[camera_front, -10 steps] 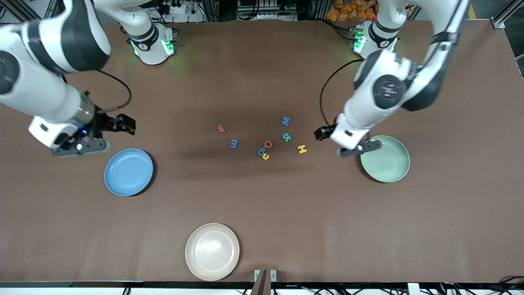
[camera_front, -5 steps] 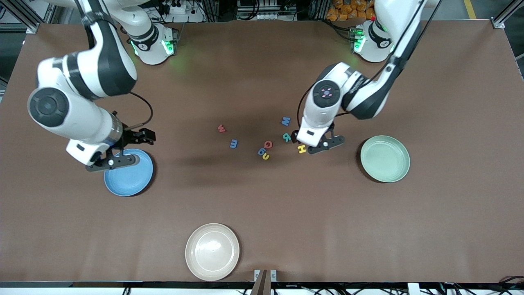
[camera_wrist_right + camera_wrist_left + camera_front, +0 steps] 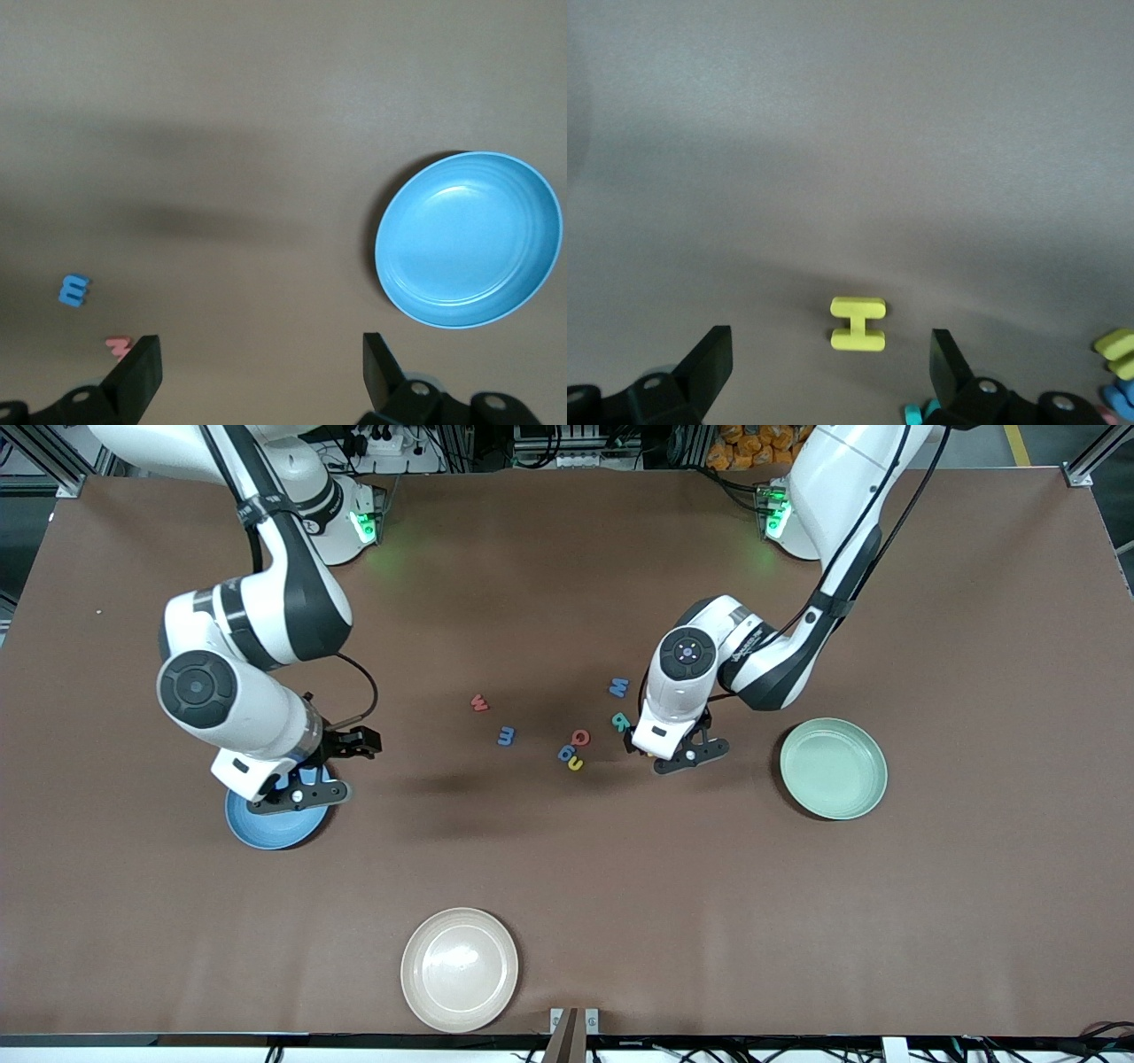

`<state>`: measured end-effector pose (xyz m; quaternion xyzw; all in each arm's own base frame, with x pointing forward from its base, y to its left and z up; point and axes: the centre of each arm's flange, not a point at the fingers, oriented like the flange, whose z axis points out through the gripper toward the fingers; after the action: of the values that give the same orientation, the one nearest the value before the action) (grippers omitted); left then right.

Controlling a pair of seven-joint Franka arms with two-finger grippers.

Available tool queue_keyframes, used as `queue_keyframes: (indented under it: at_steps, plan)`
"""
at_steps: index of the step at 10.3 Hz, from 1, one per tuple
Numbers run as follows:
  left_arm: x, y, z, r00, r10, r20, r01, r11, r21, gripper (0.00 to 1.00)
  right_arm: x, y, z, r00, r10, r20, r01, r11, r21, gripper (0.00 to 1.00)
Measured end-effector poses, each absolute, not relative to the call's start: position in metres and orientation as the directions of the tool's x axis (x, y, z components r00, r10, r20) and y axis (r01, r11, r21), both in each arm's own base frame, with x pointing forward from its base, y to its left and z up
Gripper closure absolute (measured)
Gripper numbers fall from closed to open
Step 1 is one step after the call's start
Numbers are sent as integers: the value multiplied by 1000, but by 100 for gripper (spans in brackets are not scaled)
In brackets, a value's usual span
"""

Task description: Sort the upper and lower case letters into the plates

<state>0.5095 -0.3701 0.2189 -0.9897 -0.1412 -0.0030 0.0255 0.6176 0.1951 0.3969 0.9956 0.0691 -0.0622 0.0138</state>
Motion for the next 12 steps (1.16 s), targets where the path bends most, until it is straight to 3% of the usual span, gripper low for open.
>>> queue_keyframes:
  at_steps: [8,12]
  plan:
    - [505,-369,182,960,279,-5,278,-960,-31,17,598,278,364,995,-16,-103,-11,-999,47,0]
    - [502,-367,172,960,279,-15,279,-960,-34,23,592,311,338,997,13,-82,16,-999,39,0]
